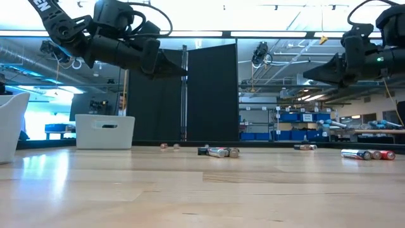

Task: Sort batteries
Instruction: Put the black-red battery into the bottom right gray bin

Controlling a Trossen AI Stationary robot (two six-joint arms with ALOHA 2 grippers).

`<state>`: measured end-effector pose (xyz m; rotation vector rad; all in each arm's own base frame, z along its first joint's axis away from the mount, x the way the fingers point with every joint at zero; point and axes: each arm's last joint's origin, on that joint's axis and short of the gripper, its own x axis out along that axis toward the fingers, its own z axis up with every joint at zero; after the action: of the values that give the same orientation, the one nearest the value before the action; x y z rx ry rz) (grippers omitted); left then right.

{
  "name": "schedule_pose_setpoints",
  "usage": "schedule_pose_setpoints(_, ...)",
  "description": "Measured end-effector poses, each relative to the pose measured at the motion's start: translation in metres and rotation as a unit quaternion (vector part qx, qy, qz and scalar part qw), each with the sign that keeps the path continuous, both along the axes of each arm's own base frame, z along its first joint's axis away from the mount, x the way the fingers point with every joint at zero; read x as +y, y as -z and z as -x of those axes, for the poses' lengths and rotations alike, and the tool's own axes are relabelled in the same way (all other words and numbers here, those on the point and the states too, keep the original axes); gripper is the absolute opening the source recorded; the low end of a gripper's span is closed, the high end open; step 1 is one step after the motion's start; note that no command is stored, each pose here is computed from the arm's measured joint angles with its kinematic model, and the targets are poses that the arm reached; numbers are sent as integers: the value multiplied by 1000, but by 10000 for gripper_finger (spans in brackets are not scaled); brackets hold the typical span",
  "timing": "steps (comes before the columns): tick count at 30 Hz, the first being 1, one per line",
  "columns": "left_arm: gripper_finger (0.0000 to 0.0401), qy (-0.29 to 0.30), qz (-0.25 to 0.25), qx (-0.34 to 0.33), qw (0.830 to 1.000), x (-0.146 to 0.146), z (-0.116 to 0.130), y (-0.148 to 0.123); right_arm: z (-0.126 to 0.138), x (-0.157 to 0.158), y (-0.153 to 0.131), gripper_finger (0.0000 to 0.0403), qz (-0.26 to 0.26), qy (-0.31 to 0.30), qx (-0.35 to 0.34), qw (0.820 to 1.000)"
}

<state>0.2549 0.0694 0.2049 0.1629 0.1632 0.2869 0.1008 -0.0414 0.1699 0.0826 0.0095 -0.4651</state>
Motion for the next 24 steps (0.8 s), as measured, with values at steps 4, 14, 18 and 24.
schedule_pose_setpoints(4, 13, -2, 0, -1, 1000, 1, 0, 0, -2, -1, -9, 18, -12, 0, 39, 999)
schedule_pose_setpoints(14, 13, -2, 4, 3, 1000, 1, 0, 1, -12, 0, -27, 41, -75, -29, 134, 988)
schedule_pose_setpoints(18, 13, -2, 6, 2, 1000, 1, 0, 1, -18, 3, -25, 76, -125, -51, 155, 979)
schedule_pose_setpoints(24, 13, -2, 8, 2, 1000, 1, 0, 1, -29, 12, -30, 134, -174, -77, 210, 959)
